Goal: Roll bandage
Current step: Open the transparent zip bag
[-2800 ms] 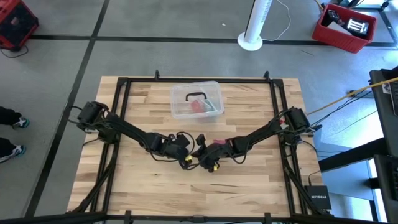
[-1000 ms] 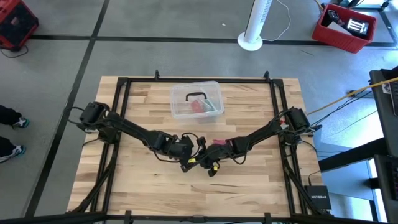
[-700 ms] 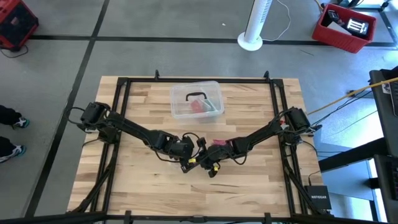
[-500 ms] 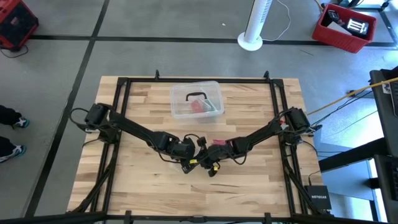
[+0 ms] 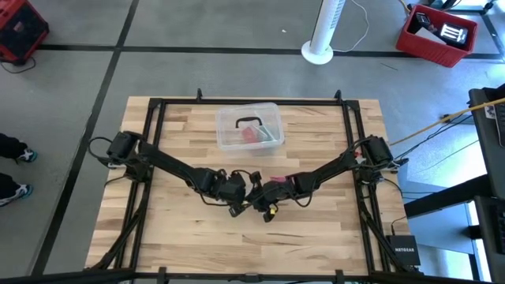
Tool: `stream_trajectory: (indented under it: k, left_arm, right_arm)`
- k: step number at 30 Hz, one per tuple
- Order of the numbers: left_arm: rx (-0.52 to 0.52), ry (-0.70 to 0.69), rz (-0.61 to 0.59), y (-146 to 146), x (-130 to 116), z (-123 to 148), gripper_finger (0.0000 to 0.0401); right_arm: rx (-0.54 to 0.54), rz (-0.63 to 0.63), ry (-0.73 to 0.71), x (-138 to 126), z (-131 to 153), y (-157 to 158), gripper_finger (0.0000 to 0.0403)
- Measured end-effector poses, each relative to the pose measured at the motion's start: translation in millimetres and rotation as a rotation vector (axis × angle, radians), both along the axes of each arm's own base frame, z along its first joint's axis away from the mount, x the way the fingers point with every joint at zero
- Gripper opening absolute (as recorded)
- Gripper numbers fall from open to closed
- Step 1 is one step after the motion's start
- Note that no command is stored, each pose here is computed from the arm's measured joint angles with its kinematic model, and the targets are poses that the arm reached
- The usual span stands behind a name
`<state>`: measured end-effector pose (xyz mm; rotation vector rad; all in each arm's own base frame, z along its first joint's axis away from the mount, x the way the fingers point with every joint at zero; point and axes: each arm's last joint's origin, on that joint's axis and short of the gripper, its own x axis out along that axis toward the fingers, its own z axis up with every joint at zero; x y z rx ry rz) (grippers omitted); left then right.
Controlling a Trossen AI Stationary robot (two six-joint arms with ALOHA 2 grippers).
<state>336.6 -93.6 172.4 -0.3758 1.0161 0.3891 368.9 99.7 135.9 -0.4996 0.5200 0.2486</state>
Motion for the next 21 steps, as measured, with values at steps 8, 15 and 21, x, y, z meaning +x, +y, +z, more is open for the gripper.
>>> stream_trajectory:
  k: [8,15,21]
  left_arm:
    - [0.24,-0.082,-0.038,-16,0,36,0.0002]
    - [0.297,-0.122,-0.101,-32,-1,42,0.0001]
    - [0.212,-0.154,-0.157,-40,-2,36,0.0]
  right_arm:
    - [0.013,0.03,0.036,-2,-3,1,0.0003]
    - [0.025,0.021,0.045,-2,-3,1,0.0003]
    - [0.043,-0.01,0.046,-2,-3,0,0.0003]
